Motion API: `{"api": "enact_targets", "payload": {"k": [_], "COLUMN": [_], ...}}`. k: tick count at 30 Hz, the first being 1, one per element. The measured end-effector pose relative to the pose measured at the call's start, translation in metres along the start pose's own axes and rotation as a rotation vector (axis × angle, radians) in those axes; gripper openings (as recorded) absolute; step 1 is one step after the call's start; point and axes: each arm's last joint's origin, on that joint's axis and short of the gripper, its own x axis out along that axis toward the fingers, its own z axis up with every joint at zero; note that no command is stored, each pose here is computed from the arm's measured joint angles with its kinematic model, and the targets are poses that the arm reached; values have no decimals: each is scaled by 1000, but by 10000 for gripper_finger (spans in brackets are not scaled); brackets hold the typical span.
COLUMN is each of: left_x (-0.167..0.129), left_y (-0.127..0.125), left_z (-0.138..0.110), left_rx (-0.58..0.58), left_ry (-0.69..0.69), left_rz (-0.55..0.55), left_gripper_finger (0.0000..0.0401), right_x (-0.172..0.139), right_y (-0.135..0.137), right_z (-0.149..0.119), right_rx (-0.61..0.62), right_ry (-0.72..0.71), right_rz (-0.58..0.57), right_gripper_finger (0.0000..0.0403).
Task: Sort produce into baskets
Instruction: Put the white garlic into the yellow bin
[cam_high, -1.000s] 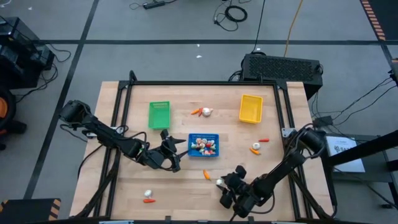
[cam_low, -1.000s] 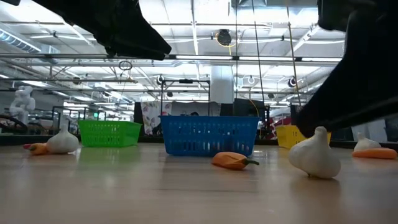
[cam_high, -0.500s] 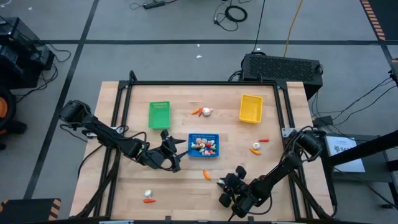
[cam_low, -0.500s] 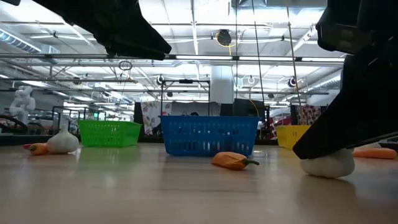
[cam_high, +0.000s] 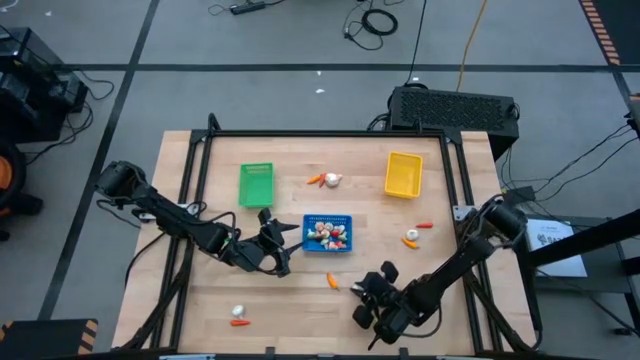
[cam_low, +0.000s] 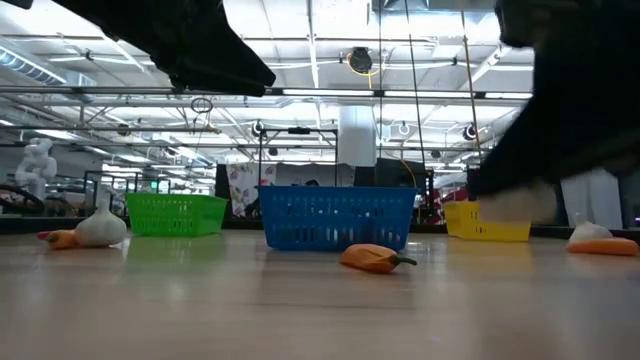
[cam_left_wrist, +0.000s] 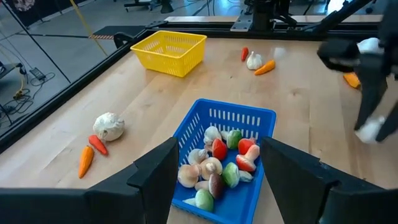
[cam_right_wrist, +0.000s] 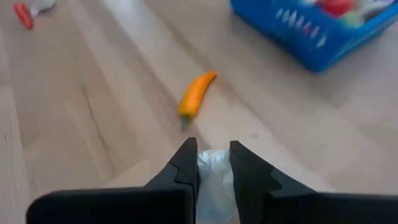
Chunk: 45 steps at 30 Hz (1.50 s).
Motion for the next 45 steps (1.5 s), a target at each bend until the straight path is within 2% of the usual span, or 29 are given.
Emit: {"api": "enact_targets", "payload": {"k": [5,9,11,15,18,21,27,33,36,39,45], "left_x": [0,0,0,5,7,8,9,-1,-15,-26,-34], "left_y": [0,-2,-3,2,4,4,11,13,16,21,31], "left_z": [1,1,1,5,5,4,4,3,3,2,-10], "left_rx": [-36,-207,-250,-291,-283,-238,-209,-123,-95,-98,-107], "left_ry": [-2,12,17,-2,23,28,-18,-11,-11,20,71], "left_rz": [-10,-56,-75,-63,-111,-116,57,135,195,203,307], "left_gripper_finger": [232,232,232,232,232,232,232,232,232,232,232], "right_x": [-28,-56,-67,-81,-84,-82,-64,-42,-29,-15,2], "right_y": [-11,-30,-42,-72,-97,-117,-148,-183,-204,-224,-253], "right_z": [33,60,76,105,124,140,166,180,180,178,185], "right_rx": [-19,-51,-45,-13,22,57,86,97,107,118,163], "right_ry": [-17,-77,-94,-91,-85,-82,-6,84,157,224,217], "right_rz": [-28,-91,-126,-239,-354,-456,-611,-731,-759,-734,-714], "right_gripper_finger": [50,50,50,51,51,51,52,52,52,52,52]}}
